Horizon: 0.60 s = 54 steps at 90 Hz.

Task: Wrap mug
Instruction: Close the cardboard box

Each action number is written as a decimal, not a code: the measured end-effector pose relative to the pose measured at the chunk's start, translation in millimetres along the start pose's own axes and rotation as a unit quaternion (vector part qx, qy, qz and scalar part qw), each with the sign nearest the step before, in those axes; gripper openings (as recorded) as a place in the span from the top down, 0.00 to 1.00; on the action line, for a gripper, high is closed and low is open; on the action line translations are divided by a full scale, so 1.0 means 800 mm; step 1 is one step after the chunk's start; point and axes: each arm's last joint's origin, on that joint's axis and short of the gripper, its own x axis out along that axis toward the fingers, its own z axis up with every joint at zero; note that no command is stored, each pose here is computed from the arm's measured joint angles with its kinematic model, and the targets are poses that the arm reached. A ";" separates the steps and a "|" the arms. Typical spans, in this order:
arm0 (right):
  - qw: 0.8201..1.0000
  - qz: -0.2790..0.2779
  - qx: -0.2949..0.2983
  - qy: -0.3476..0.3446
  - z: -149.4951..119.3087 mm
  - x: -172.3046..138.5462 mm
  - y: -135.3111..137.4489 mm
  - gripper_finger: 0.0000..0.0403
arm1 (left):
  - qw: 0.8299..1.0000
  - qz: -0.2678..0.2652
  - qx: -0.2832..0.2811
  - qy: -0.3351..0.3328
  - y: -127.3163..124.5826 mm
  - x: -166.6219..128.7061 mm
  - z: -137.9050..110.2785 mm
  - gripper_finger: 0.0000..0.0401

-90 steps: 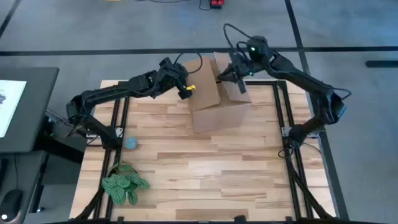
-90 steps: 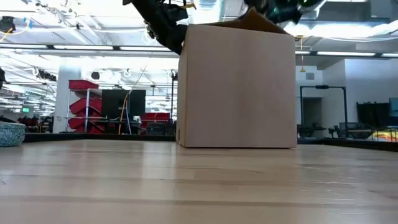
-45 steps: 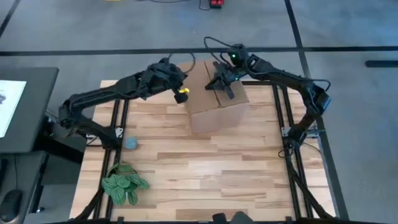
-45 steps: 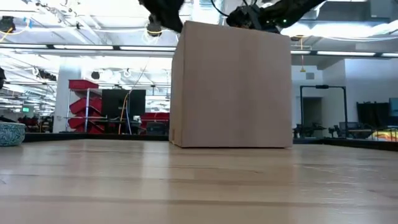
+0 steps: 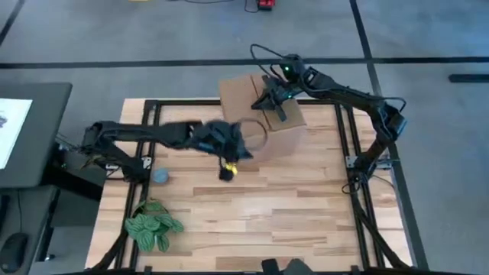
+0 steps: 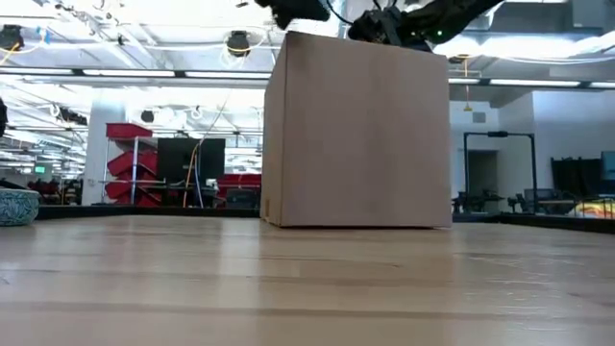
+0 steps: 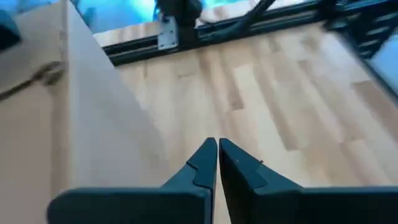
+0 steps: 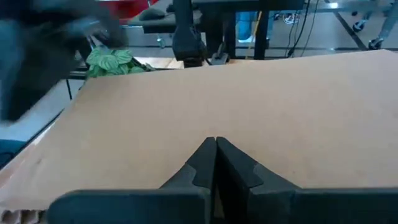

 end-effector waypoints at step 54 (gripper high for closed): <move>0.999 -0.046 -0.025 0.000 -0.002 0.001 -0.012 1.00 | 0.952 0.262 0.000 0.159 0.013 0.040 -0.038 1.00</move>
